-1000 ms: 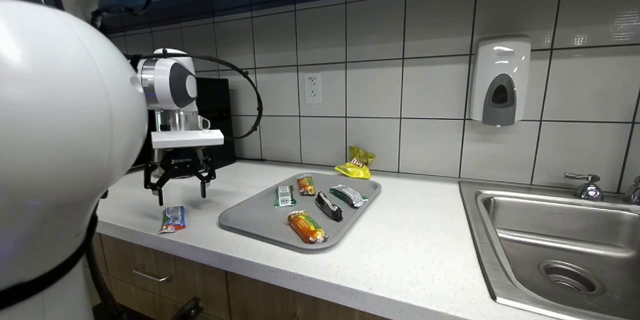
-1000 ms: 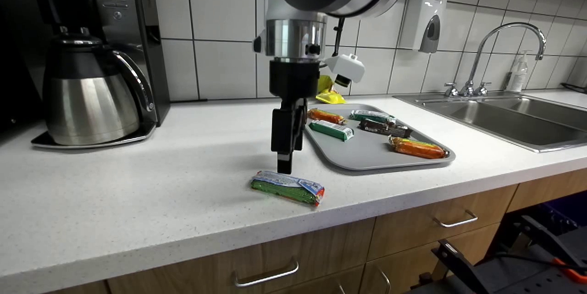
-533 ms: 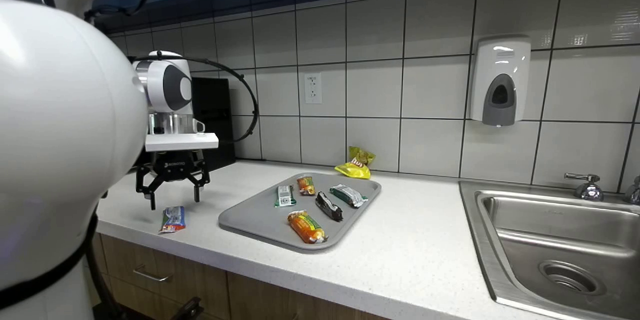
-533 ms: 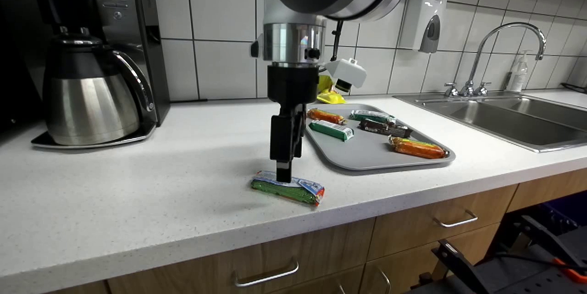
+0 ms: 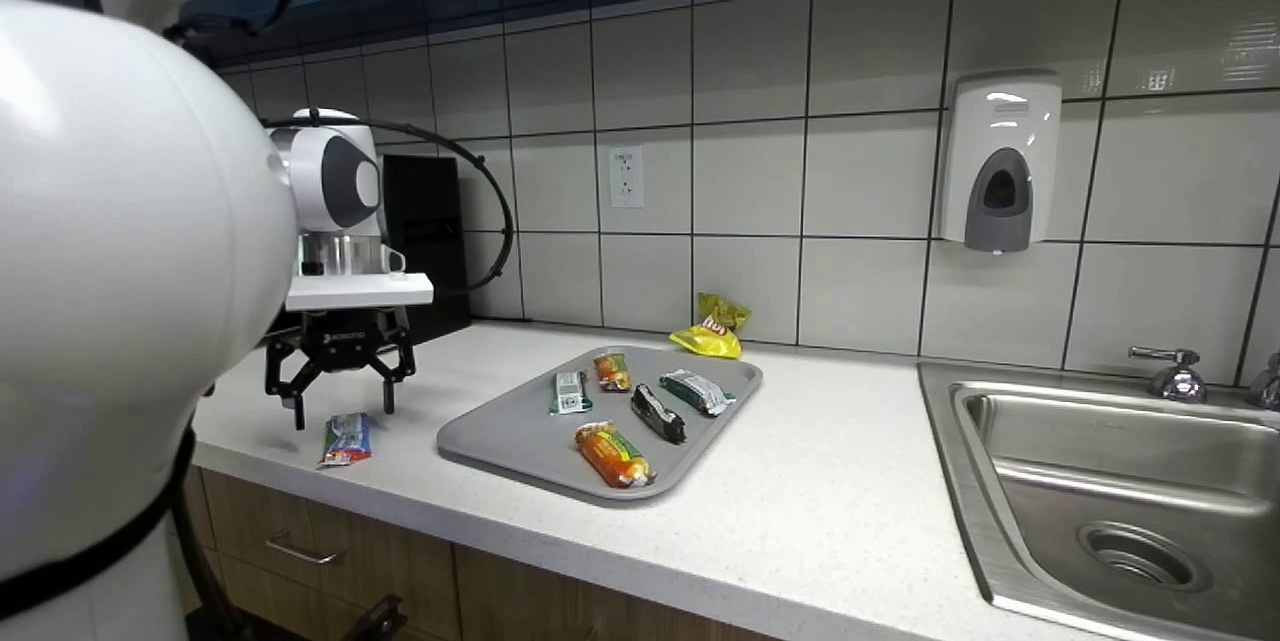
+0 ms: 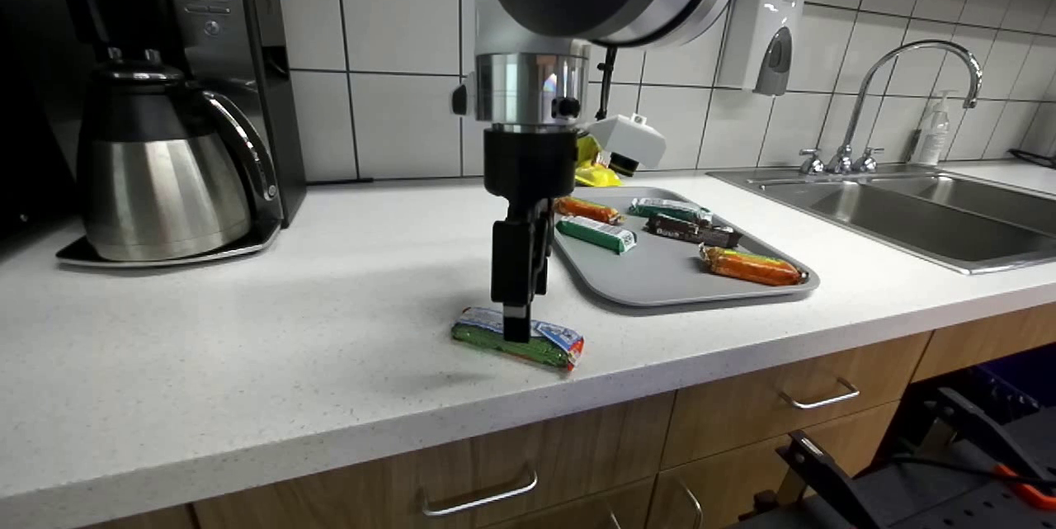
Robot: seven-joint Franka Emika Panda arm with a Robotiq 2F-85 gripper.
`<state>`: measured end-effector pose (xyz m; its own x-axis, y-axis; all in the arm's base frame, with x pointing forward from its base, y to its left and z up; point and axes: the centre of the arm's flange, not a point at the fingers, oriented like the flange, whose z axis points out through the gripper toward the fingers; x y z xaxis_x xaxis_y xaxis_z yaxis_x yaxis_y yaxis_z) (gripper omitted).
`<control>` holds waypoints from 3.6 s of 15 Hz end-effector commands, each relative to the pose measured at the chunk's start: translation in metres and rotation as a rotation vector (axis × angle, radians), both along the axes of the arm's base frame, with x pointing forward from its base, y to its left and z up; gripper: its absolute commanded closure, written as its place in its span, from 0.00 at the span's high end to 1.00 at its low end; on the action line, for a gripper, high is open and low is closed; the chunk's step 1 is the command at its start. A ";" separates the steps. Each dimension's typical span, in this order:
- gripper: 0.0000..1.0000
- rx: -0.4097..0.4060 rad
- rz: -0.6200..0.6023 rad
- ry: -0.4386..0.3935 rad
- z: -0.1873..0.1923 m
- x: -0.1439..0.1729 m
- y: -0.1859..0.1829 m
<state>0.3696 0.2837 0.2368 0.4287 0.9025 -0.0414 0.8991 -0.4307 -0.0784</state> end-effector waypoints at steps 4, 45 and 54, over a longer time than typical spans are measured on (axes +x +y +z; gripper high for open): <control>1.00 0.004 -0.003 -0.016 -0.011 -0.003 0.001; 0.19 0.009 -0.047 -0.167 0.045 0.031 -0.025; 0.19 -0.005 -0.183 -0.211 0.059 0.050 -0.063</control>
<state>0.4208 0.2324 0.2851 0.5440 0.8374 0.0528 0.8348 -0.5465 0.0663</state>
